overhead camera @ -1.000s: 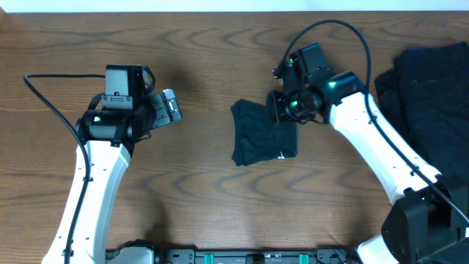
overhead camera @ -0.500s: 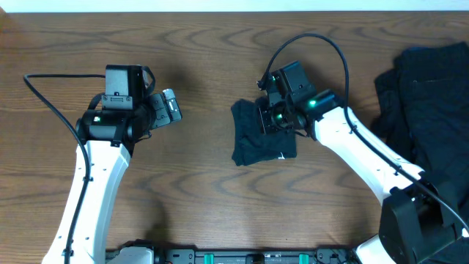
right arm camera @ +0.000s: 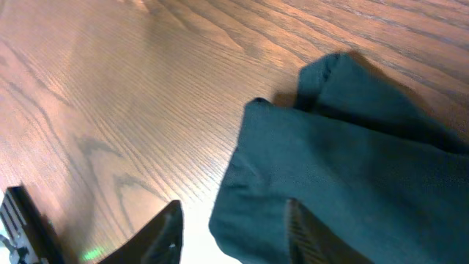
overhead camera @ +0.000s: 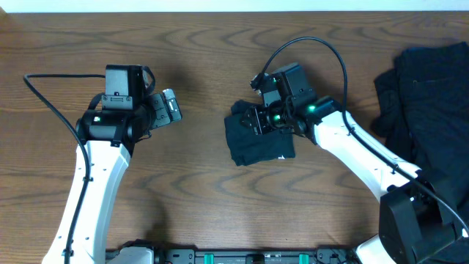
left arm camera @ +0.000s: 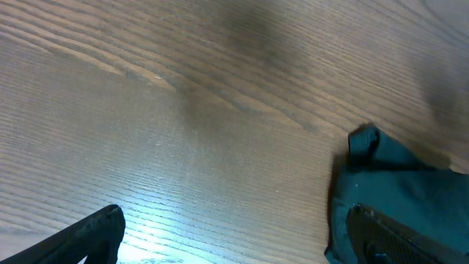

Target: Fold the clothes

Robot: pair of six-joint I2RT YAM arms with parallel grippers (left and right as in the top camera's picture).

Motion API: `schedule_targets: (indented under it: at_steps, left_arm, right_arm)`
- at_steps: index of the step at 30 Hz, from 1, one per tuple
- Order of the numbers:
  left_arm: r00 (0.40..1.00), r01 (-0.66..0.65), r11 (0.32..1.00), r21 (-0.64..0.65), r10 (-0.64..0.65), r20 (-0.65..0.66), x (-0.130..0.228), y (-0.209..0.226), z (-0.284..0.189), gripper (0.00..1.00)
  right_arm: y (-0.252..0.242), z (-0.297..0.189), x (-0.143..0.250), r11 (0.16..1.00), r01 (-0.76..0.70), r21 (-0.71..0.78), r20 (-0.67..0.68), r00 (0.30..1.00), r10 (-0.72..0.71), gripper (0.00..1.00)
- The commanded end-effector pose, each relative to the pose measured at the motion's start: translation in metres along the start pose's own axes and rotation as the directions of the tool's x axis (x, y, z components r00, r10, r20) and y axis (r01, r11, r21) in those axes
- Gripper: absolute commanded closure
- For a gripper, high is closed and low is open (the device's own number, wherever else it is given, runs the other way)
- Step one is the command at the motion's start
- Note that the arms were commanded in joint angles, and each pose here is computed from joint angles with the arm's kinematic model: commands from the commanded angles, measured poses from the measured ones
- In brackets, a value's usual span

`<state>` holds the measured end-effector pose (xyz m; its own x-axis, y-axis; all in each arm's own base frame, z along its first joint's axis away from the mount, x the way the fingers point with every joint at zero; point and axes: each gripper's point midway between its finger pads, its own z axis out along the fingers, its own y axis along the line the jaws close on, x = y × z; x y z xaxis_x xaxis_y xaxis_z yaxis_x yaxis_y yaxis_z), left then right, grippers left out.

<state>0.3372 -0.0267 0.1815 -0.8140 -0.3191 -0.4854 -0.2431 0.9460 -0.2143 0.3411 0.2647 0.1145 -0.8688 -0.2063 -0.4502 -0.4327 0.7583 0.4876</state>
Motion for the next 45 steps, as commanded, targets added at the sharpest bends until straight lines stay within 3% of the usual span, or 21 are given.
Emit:
schedule_targets:
  at_steps: [1,7,9,10,11,16,26,31,32,34,35,42,45]
  left_arm:
    - [1.000,-0.003,1.000,-0.007,0.003,0.006,-0.002,0.001,-0.002,0.02]
    - [1.000,-0.003,1.000,-0.007,0.003,0.006,-0.002,0.001,-0.002,0.02]
    - [1.000,-0.003,1.000,-0.007,0.003,0.006,-0.002,0.001,-0.002,0.02]
    - [1.000,-0.003,1.000,-0.007,0.003,0.006,-0.002,0.001,-0.002,0.02]
    - [1.000,-0.003,1.000,-0.007,0.003,0.006,-0.002,0.001,-0.002,0.02]
    - [1.000,-0.002,1.000,-0.006,0.002,0.007,-0.002,0.001,-0.002,0.02]
    - [0.991,-0.002,0.999,0.046,-0.004,0.130,-0.032,-0.011,-0.004,0.02]
    - [0.999,-0.008,0.974,0.227,-0.003,0.047,-0.017,-0.045,-0.005,0.02]
    - [1.000,-0.016,0.962,0.273,0.010,0.024,-0.012,-0.055,-0.004,0.09]
    - [0.999,-0.034,0.944,0.328,0.041,-0.016,0.000,-0.071,0.001,0.69]
    - [0.998,-0.044,0.938,0.343,0.060,-0.035,0.006,-0.078,0.005,0.91]
    - [0.947,-0.145,0.905,0.399,0.244,-0.211,0.075,-0.130,0.048,0.94]
    - [0.887,-0.203,0.810,0.550,0.390,-0.247,0.110,-0.168,0.058,0.94]
  right_arm:
    - [-0.021,-0.013,-0.007,0.998,0.002,0.068,0.026,1.000,-0.004,0.51]
    - [-0.075,-0.036,-0.001,0.979,-0.138,0.149,0.018,0.990,0.137,0.42]
    - [-0.095,-0.046,0.001,0.966,-0.188,0.177,0.026,0.982,0.186,0.27]
    - [-0.107,-0.052,0.002,0.956,-0.215,0.201,0.035,0.977,0.212,0.10]
    - [-0.119,-0.057,0.004,0.944,-0.238,0.229,0.044,0.971,0.234,0.01]
    - [-0.158,-0.078,0.005,0.895,-0.310,0.321,0.097,0.951,0.294,0.01]
    - [-0.171,-0.086,0.007,0.878,-0.340,0.338,0.117,0.940,0.319,0.01]
    - [-0.171,-0.086,0.007,0.878,-0.340,0.338,0.117,0.940,0.319,0.01]
    - [-0.171,-0.086,0.007,0.878,-0.340,0.337,0.116,0.940,0.320,0.01]
    - [-0.171,-0.086,0.007,0.878,-0.340,0.338,0.117,0.940,0.319,0.01]
    - [-0.171,-0.086,0.007,0.878,-0.340,0.337,0.117,0.940,0.319,0.01]
    - [-0.171,-0.086,0.007,0.878,-0.340,0.337,0.117,0.940,0.319,0.01]
    - [-0.171,-0.086,0.007,0.878,-0.340,0.337,0.117,0.940,0.319,0.01]
